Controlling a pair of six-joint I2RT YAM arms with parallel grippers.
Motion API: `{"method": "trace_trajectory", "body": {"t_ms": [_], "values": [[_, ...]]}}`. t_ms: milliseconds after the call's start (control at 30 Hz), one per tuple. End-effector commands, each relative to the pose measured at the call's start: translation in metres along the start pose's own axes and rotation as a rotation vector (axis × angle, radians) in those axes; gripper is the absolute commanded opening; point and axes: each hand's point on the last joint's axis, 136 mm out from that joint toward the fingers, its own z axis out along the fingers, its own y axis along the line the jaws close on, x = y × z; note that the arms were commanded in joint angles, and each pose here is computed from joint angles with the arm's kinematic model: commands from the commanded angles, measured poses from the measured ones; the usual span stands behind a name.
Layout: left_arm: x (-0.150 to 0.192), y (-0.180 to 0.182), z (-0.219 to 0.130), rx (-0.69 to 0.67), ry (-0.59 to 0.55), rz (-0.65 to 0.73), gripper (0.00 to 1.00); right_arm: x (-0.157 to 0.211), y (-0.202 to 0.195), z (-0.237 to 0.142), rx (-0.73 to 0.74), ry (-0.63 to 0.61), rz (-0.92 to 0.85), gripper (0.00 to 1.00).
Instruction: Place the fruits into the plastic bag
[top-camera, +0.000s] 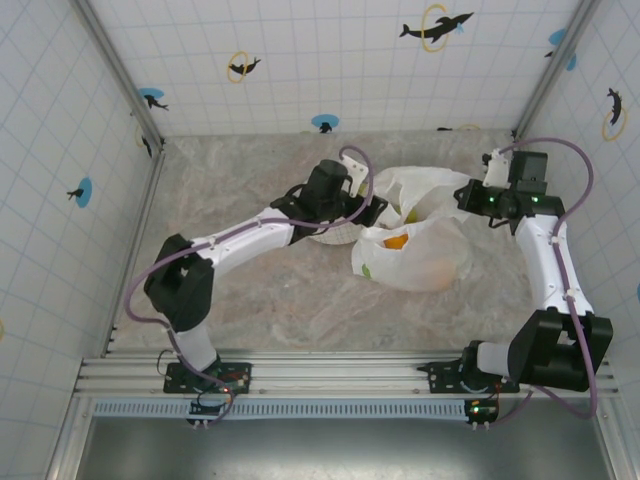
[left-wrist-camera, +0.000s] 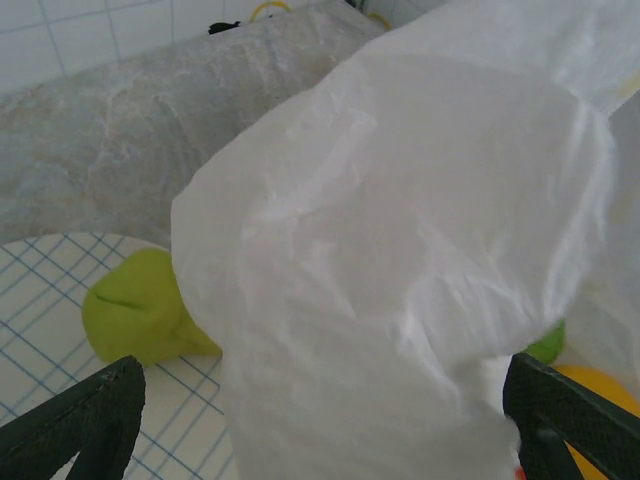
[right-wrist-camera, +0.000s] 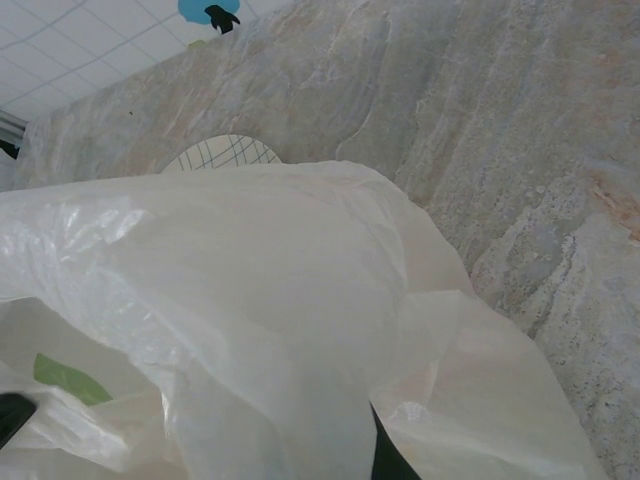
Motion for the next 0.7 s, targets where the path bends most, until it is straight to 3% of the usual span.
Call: {"method": "trace_trajectory", "body": {"t_ms": [0, 167, 333, 500, 667], "values": [[-0.001, 0.012, 0.015, -0.067, 0.023, 0.041, 0.92, 0.002, 0.003, 0.0, -0.015, -0.003, -0.035, 0.0], [-0.027, 0.036, 0.026, -0.194, -0.067, -0.023, 0.89, 0.008, 0.001, 0.001, -0.015, 0.01, -0.057, 0.0], [-0.033, 0.056, 0.037, -0.295, -0.068, -0.025, 0.88, 0.008, 0.0, -0.003, -0.006, 0.006, -0.063, 0.0], [-0.042, 0.028, 0.028, -0.141, -0.083, 0.006, 0.92, 0.006, -0.003, -0.005, 0.005, -0.004, -0.059, 0.0], [-0.053, -0.002, -0.004, 0.056, -0.156, -0.01, 0.96, 0.006, -0.005, -0.002, 0.001, 0.005, -0.048, 0.0]]}}
